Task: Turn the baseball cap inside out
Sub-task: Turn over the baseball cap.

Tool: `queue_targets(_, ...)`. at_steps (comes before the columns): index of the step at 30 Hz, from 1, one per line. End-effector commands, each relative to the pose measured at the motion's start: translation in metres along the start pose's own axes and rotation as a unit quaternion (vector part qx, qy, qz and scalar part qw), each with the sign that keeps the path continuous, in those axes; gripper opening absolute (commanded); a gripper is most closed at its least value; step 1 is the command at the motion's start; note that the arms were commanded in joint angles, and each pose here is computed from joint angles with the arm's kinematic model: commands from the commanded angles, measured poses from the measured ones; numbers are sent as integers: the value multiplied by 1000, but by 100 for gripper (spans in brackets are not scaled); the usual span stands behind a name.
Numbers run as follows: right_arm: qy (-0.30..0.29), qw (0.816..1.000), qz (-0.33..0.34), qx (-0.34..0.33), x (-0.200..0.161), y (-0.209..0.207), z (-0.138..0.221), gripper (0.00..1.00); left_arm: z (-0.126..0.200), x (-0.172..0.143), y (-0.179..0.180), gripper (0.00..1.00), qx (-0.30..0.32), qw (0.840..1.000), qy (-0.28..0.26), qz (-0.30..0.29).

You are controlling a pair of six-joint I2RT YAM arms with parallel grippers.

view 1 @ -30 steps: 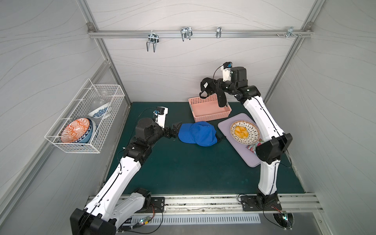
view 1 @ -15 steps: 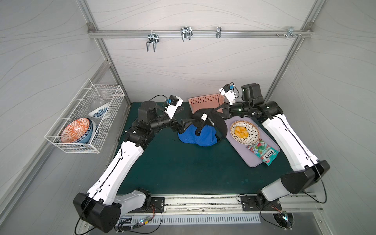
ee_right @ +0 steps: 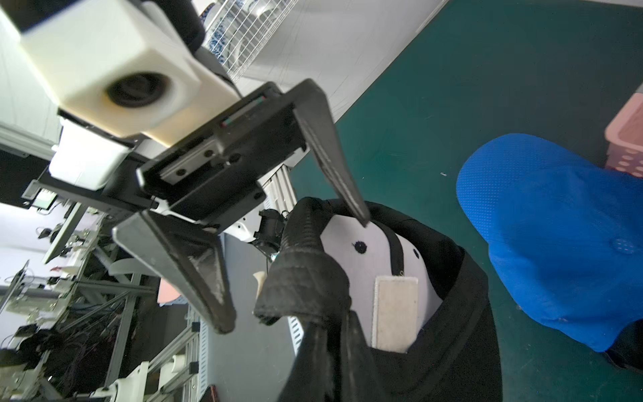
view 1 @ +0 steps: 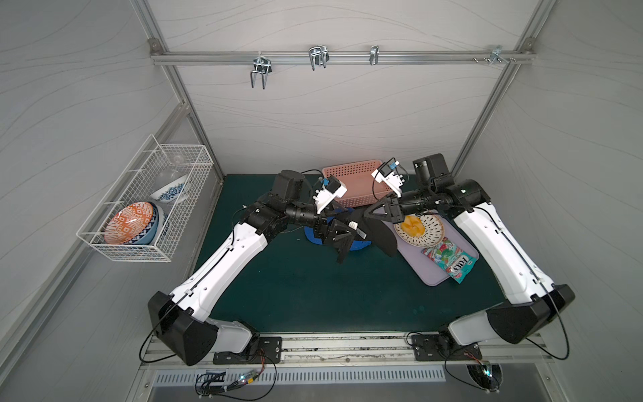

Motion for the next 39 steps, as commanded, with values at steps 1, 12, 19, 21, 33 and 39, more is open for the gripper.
queue_targets(1, -1, 999, 11, 46, 2, 19, 1, 0, -4, 3, -15, 89, -37, 999, 18, -4)
queue_targets(12, -51, 998, 21, -19, 2, 2, 22, 81, 0, 8, -5, 0, -29, 999, -20, 33)
queue_targets(19, -124, 990, 42, -56, -21, 3, 43, 99, 35, 28, -9, 0, -55, 993, -78, 67)
queue_targets(21, -136, 989, 37, -49, -29, 4, 40, 99, 39, 31, -14, 0, -63, 992, -83, 67)
queue_targets(33, -156, 988, 13, 0, -28, 9, 24, 43, 41, 42, -18, 0, -84, 989, -96, 79)
queue_targets(39, -141, 986, -50, -68, -37, -17, 23, 0, 53, 41, 33, 98, 93, 978, -152, 106)
Point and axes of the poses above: each gripper's point midway between its finger pads, its own z axis back along the fingers, its own y axis along the line the jaws close on, x = y × z, the point moved 1 cm from there along z, back along the fingers, and after that the axes turned 15 degrees about z, right-handed, at the moved point
